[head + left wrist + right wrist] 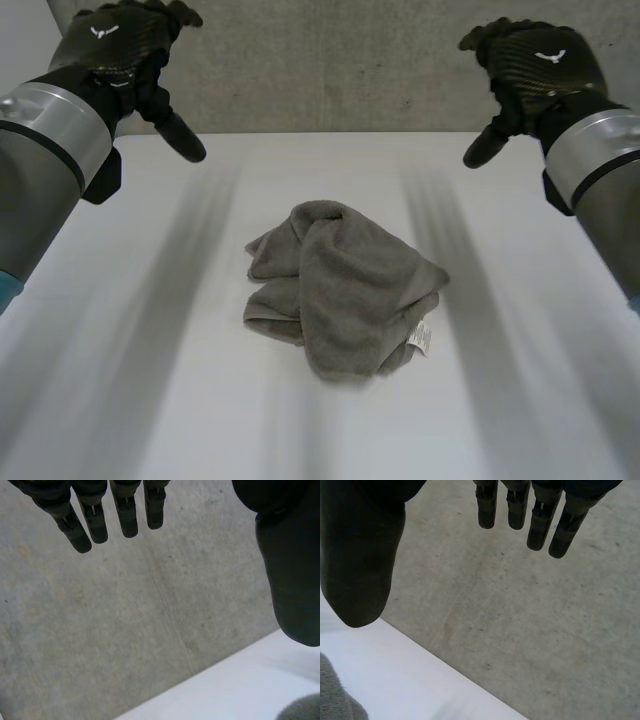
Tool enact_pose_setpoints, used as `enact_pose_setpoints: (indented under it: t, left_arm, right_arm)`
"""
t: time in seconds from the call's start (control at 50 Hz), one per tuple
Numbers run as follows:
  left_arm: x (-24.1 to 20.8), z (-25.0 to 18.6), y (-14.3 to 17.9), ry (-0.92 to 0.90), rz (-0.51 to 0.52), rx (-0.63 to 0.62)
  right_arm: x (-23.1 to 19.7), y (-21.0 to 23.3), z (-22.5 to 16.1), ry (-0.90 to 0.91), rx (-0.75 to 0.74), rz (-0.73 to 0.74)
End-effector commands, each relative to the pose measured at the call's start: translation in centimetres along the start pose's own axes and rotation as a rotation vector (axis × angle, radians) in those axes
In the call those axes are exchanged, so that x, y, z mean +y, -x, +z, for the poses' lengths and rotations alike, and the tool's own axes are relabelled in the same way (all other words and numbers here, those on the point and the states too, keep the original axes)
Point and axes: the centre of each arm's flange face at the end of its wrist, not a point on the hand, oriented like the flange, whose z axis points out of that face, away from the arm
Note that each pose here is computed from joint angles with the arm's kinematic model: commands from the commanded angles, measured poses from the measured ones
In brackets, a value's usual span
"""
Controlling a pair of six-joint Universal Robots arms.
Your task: Fold the towel.
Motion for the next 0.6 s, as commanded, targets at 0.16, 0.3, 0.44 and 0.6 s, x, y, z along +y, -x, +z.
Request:
enact_pose_setpoints:
  t: [0.16,0.3,0.44,0.6]
  left_arm:
    - [0.4,-0.4,0.1,0.106,-0.050,-0.002]
    - [0.5,-0.4,0.0,0.111,-0.046,0.001]
    - [0.6,-0.4,0.0,0.114,-0.044,0.003]
    - [1.3,-0.1,-0.2,0.123,-0.041,0.011]
  right_arm:
    - [0.9,-1.6,0.6,0.107,0.074,0.004]
    - [1.0,-1.6,0.6,0.108,0.076,0.002]
    - [1.2,-1.4,0.5,0.113,0.068,-0.002]
    - [2.7,0.0,1.1,0.126,-0.027,-0.014]
